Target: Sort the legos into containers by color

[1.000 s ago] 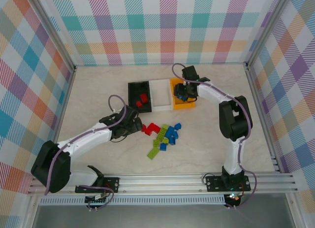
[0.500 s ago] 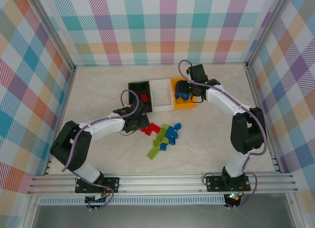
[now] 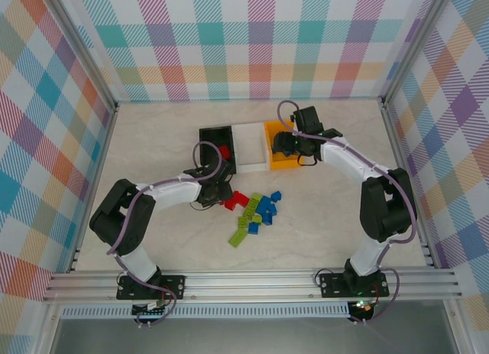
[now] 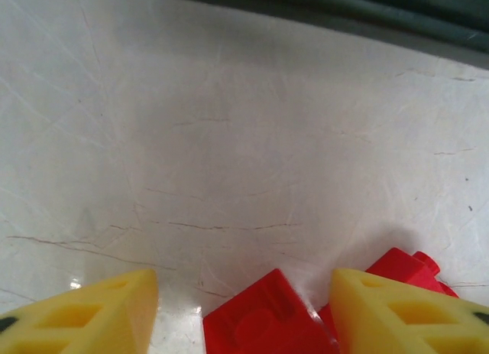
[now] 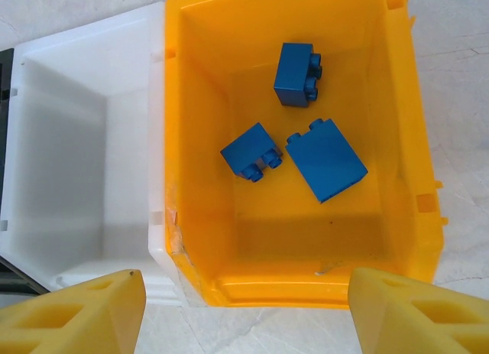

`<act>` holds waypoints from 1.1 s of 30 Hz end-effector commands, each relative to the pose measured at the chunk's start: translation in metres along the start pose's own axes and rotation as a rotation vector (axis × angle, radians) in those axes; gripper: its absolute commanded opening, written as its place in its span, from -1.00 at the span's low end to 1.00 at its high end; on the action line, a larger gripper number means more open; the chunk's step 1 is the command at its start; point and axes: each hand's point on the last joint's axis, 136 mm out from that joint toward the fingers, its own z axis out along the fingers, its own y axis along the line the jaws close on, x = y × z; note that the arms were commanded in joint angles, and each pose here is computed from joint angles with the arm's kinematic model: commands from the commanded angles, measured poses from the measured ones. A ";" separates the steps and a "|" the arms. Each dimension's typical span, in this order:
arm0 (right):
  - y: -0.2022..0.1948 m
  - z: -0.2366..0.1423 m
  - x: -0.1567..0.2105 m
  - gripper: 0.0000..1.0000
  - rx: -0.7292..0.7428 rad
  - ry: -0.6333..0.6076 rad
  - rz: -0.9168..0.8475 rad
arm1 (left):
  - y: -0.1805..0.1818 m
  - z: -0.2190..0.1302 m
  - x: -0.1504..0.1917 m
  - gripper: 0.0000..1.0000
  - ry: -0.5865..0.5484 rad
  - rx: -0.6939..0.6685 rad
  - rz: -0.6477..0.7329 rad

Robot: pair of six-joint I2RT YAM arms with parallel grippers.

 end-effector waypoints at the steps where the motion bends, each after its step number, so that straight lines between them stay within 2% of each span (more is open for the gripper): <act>1: 0.006 -0.008 -0.010 0.42 -0.021 -0.038 -0.017 | 0.002 0.004 0.011 -0.01 0.023 0.000 -0.011; 4: 0.006 -0.008 -0.010 0.42 -0.021 -0.039 -0.015 | 0.004 -0.001 0.010 -0.19 0.018 -0.002 -0.010; 8: 0.007 -0.010 -0.012 0.41 -0.026 -0.046 -0.013 | 0.006 -0.011 0.006 -0.29 -0.005 -0.009 -0.010; 11: 0.008 -0.015 -0.012 0.41 -0.033 -0.050 -0.013 | 0.007 -0.036 -0.009 -0.29 -0.067 -0.004 -0.003; 15: 0.010 -0.022 -0.010 0.41 -0.049 -0.063 -0.006 | 0.005 -0.079 -0.054 -0.30 -0.184 0.002 -0.015; 18: 0.010 -0.022 -0.005 0.41 -0.060 -0.054 0.007 | -0.004 -0.098 -0.095 -0.29 -0.273 -0.017 -0.010; 22: 0.009 -0.021 0.002 0.41 -0.065 -0.044 0.023 | -0.019 -0.087 -0.138 -0.28 -0.328 -0.069 -0.002; 27: 0.013 -0.028 0.012 0.41 -0.084 -0.035 0.020 | -0.024 -0.053 -0.174 -0.28 -0.317 -0.152 -0.016; 33: 0.024 -0.042 0.044 0.43 -0.127 0.010 -0.006 | -0.027 -0.021 -0.185 -0.28 -0.275 -0.225 0.011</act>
